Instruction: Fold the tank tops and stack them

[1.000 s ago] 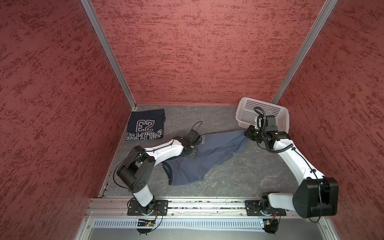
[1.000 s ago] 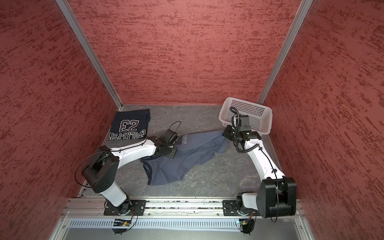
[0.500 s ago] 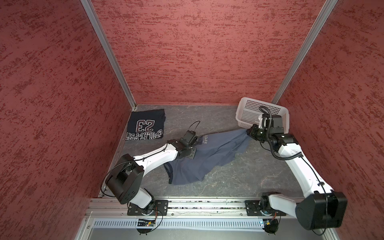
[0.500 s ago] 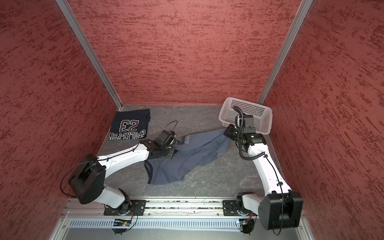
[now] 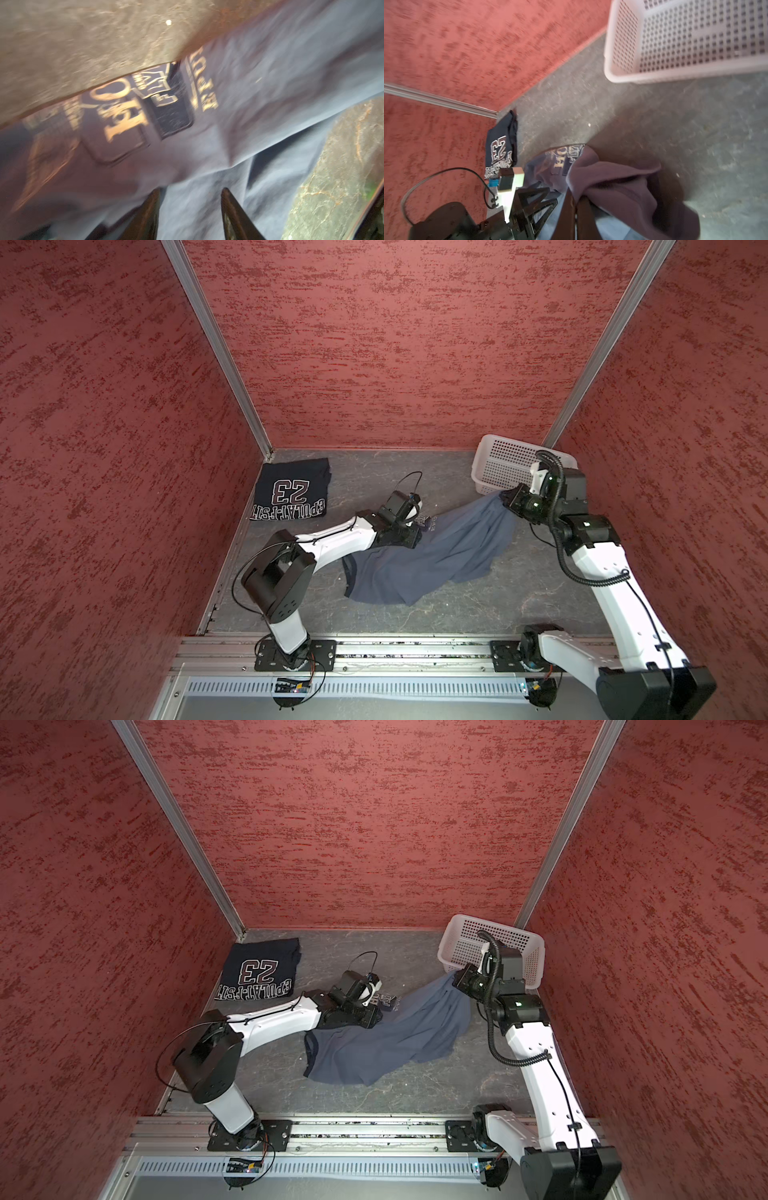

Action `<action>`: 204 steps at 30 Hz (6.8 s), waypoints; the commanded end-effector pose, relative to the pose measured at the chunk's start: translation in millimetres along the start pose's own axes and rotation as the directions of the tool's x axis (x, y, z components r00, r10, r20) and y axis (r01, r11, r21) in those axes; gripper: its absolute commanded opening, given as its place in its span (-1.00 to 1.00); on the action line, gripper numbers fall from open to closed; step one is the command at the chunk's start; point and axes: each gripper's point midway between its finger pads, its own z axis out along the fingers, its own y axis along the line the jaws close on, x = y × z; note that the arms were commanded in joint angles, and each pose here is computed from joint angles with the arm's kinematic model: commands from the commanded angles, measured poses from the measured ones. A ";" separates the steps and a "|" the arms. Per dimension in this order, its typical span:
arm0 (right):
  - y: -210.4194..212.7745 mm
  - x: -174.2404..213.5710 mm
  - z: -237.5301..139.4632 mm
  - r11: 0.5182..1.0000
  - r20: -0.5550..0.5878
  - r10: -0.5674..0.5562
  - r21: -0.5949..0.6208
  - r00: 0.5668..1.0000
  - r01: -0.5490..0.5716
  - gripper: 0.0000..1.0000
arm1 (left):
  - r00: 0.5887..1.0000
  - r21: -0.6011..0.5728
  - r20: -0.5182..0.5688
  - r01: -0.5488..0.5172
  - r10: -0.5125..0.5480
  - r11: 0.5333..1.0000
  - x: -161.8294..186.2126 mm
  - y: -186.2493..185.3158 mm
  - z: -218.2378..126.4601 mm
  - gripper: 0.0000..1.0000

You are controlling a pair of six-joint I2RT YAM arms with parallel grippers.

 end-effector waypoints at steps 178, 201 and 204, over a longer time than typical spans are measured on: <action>226.2 -138.8 -242.3 0.814 0.542 -0.129 -0.420 0.830 0.401 -1.00 | 0.311 -0.119 0.947 0.104 0.082 0.987 -110.1 15.2 -543.3 -1.00; 55.9 -88.8 55.5 0.983 0.131 -0.034 -0.176 0.991 0.057 -1.00 | 0.802 -0.159 0.548 0.380 -0.238 0.911 -134.4 173.2 -242.0 -0.77; 21.6 -82.2 116.3 0.995 0.066 -0.019 -0.099 0.998 0.025 -0.61 | 0.850 -0.163 0.412 0.423 -0.328 0.891 -133.4 199.7 -177.2 -0.33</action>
